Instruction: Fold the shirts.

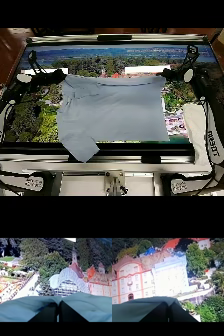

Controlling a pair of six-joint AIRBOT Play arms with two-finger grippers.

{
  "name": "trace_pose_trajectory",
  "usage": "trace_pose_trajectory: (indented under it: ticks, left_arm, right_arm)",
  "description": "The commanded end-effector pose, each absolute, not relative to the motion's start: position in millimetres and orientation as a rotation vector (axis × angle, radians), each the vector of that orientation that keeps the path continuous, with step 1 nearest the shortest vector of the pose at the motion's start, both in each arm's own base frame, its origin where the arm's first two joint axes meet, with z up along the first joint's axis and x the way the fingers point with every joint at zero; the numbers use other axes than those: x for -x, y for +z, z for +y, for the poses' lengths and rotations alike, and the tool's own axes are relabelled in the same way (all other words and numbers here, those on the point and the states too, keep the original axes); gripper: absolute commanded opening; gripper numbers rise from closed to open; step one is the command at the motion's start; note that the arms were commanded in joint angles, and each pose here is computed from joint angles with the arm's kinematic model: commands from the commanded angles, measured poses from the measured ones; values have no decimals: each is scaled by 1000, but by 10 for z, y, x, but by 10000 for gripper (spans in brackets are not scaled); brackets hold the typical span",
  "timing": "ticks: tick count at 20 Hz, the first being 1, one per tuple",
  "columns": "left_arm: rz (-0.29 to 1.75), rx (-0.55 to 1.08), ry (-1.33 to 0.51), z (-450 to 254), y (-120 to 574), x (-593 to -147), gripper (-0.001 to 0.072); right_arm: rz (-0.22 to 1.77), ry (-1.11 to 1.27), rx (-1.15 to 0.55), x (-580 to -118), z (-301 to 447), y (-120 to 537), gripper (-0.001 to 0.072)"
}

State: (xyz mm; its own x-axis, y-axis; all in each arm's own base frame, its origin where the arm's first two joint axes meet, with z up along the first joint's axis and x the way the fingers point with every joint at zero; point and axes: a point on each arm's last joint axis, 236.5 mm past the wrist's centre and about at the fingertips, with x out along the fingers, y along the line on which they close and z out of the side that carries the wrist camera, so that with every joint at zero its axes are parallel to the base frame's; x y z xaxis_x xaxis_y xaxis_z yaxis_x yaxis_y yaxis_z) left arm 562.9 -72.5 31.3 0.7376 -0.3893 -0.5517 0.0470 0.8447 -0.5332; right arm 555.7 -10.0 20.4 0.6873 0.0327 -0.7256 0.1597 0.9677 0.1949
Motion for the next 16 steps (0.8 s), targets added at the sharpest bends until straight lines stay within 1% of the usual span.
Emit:
trace_pose_trajectory:
  ticks: [1,3,5,7,9,11,13,16]
  left_arm:
    - [718,504,-281,-796,285,-5608,31]
    - [754,462,-326,-786,295,-5491,31]
    - [847,431,-377,-762,216,-5267,31]
    - [982,432,-439,-748,113,-4945,31]
    - [1146,488,-542,-818,69,-4517,31]
    - [1271,501,-619,-814,59,-4166,30]
    - [1353,456,-619,-682,-6,-3961,30]
    - [1455,413,-535,-499,-163,-3808,30]
  right_arm:
    - [865,-84,-292,-5509,-79,27,65]
    - [870,-82,-296,-5499,-71,23,65]
    - [894,-73,-247,-5422,-98,55,65]
    - [954,-79,-165,-5256,-178,68,65]
    - [1033,-77,-149,-5049,-174,58,65]
    - [1148,-53,-132,-4799,-123,-41,65]
    - [1257,-45,-96,-4560,-148,-135,65]
    - [1328,-61,-117,-4394,-232,-186,65]
